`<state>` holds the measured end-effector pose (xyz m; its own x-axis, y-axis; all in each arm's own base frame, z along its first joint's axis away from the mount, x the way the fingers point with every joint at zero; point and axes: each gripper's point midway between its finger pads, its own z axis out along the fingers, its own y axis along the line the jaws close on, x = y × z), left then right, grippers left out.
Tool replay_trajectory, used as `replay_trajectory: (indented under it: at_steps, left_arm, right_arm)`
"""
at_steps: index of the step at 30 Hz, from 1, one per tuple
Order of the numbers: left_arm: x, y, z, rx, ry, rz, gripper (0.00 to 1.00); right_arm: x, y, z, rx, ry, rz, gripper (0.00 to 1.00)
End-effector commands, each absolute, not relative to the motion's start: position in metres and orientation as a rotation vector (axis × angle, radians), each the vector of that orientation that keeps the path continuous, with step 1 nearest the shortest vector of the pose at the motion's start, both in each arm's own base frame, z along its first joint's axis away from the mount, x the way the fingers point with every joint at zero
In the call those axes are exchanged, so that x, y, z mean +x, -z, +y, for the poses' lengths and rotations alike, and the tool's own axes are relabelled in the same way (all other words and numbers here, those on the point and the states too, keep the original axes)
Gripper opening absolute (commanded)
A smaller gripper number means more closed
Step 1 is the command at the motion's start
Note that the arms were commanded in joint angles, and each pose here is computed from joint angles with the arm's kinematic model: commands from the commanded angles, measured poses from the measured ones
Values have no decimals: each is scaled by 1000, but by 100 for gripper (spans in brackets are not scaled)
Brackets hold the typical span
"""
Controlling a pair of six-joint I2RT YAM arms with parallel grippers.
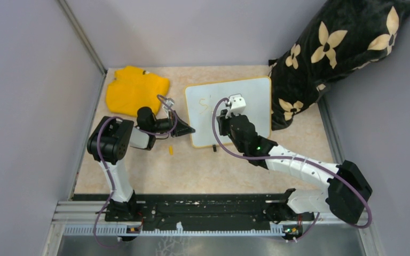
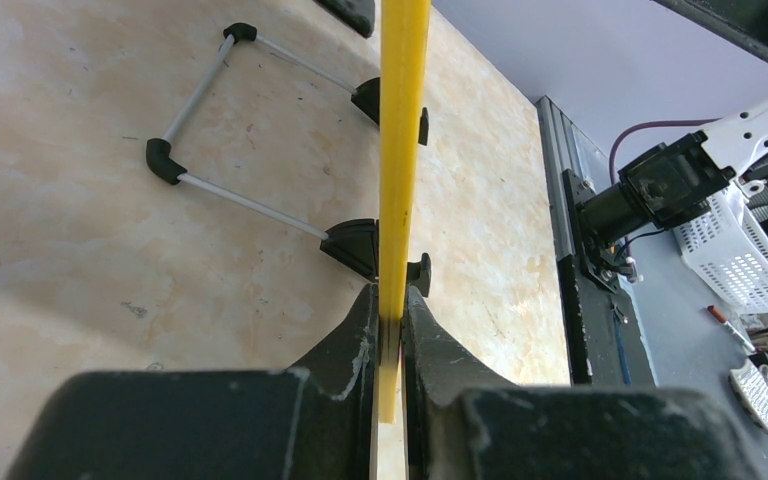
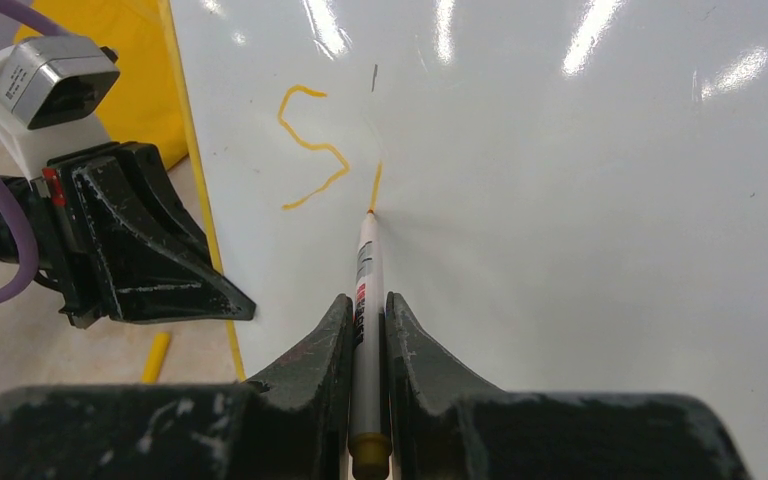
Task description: Write a sentence on the whiteboard
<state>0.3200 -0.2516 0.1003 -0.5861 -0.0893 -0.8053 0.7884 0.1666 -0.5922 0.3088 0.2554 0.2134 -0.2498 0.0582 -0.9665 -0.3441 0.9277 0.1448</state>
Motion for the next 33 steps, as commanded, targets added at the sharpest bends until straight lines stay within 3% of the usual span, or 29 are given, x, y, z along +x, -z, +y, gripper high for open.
replay_trajectory:
  at_steps: [1,15,33]
  left_arm:
    - [314,-101,-255,694,1537,1725,0]
    - [315,-100,-255,693,1537,1727,0]
    - [315,-99,-255,692,1535,1730,0]
  right_arm:
    - [319,-242,252,-149,-380,1727,0]
    - [332,-262,253,-132,-345,1684,0]
    - [328,-241,235,-115,-313,1728,0]
